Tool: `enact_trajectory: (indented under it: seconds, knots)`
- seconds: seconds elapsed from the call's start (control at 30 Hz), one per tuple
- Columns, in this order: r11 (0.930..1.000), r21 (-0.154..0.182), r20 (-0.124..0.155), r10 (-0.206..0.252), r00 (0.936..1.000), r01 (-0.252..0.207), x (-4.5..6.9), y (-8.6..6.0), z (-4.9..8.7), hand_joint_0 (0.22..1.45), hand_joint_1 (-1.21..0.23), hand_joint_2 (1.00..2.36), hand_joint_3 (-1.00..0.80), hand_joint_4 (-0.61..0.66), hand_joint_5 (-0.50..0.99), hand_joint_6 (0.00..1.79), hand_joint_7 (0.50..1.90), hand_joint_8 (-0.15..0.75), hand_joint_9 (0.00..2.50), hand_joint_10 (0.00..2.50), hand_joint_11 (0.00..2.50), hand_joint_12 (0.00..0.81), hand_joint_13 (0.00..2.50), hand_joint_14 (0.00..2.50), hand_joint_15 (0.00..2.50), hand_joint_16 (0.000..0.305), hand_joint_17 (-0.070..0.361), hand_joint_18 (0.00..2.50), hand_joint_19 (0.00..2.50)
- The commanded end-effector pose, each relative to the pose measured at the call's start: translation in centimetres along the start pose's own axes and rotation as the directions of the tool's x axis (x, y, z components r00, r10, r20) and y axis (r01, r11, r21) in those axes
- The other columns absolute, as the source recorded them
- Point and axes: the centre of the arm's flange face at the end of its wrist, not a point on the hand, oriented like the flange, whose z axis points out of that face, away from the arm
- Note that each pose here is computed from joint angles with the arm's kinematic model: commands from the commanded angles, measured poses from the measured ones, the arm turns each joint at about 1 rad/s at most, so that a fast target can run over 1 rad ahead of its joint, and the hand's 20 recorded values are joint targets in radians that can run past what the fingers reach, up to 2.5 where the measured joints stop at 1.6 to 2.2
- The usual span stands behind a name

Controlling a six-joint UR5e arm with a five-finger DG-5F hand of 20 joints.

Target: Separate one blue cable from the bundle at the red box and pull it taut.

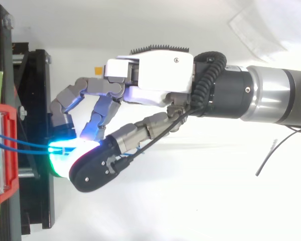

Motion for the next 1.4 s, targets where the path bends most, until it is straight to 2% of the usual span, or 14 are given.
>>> enact_trajectory:
  seconds: [0.0,0.13,0.2,0.27,0.37,0.43,0.57,0.7,0.83,0.93,1.03,1.23,1.37]
  knots:
    - [1.0000,0.000,0.000,0.000,1.0000,0.000,0.00,0.02,0.01,0.65,-0.77,1.01,-0.33,0.08,-0.15,0.89,1.16,0.331,1.14,0.02,0.84,0.377,1.07,0.02,0.56,0.049,0.111,0.89,0.74]
    - [1.0000,-0.003,0.000,0.000,1.0000,0.000,0.01,0.15,0.10,0.70,-0.86,1.02,-0.30,0.00,-0.16,0.90,1.19,0.323,1.11,0.03,0.84,0.377,1.06,0.02,0.55,0.049,0.110,0.89,0.72]
    - [1.0000,-0.003,0.002,-0.001,1.0000,0.001,-0.11,0.15,0.09,0.76,-0.90,1.01,-0.36,-0.05,-0.16,0.91,1.24,0.321,1.10,0.02,0.84,0.365,1.06,0.02,0.57,0.049,0.109,0.88,0.72]
    - [1.0000,-0.003,0.002,-0.003,1.0000,0.003,-0.11,0.15,0.09,0.78,-0.89,1.01,-0.41,-0.08,-0.16,0.92,1.19,0.312,1.09,0.02,0.83,0.362,1.06,0.02,0.56,0.048,0.108,0.88,0.71]
    - [1.0000,-0.002,0.000,-0.003,1.0000,0.003,-0.10,0.14,0.07,0.78,-0.90,1.00,-0.50,-0.05,-0.17,0.92,1.14,0.306,1.09,0.02,0.84,0.358,1.06,0.02,0.57,0.048,0.107,0.89,0.70]
    - [1.0000,0.003,-0.002,-0.004,1.0000,0.004,-0.09,0.09,0.03,0.71,-0.88,1.00,-0.50,0.04,-0.17,0.92,1.10,0.306,1.10,0.02,0.84,0.355,1.07,0.02,0.58,0.047,0.107,0.89,0.71]
    - [1.0000,0.006,-0.003,-0.004,1.0000,0.004,-0.08,0.06,0.00,0.57,-0.77,1.00,-0.50,0.08,-0.16,0.91,1.04,0.321,1.13,0.02,0.85,0.369,1.09,0.02,0.58,0.049,0.110,0.91,0.74]
    - [1.0000,0.006,-0.003,-0.005,1.0000,0.005,-0.08,0.06,0.00,0.53,-0.67,1.00,-0.50,0.10,-0.16,0.90,1.03,0.325,1.14,0.02,0.83,0.380,1.10,0.02,0.57,0.051,0.115,0.93,0.73]
    - [1.0000,0.006,-0.003,-0.005,1.0000,0.005,-0.08,0.06,0.00,0.53,-0.55,1.00,-0.50,0.10,-0.16,0.89,1.04,0.329,1.16,0.02,0.82,0.374,1.11,0.02,0.57,0.051,0.116,0.93,0.74]
    - [1.0000,0.006,-0.003,-0.005,1.0000,0.005,-0.08,0.06,0.00,0.59,-0.50,1.00,-0.50,0.09,-0.15,0.88,1.09,0.321,1.16,0.02,0.83,0.369,1.10,0.02,0.58,0.050,0.111,0.92,0.77]
    - [1.0000,0.006,-0.003,-0.005,1.0000,0.005,-0.08,0.06,0.00,0.63,-0.55,1.00,-0.50,0.07,-0.15,0.88,1.11,0.320,1.17,0.02,0.82,0.368,1.10,0.02,0.59,0.049,0.111,0.91,0.78]
    - [1.0000,0.004,-0.002,-0.007,1.0000,0.007,-0.20,0.08,0.00,0.64,-0.76,1.02,-0.30,0.08,-0.15,0.89,1.16,0.330,1.15,0.02,0.85,0.376,1.10,0.02,0.59,0.050,0.113,0.92,0.78]
    - [1.0000,0.001,-0.002,-0.008,1.0000,0.008,-0.19,0.11,0.04,0.68,-0.85,1.02,-0.25,0.00,-0.16,0.90,1.19,0.326,1.13,0.02,0.86,0.371,1.09,0.02,0.59,0.051,0.114,0.92,0.77]
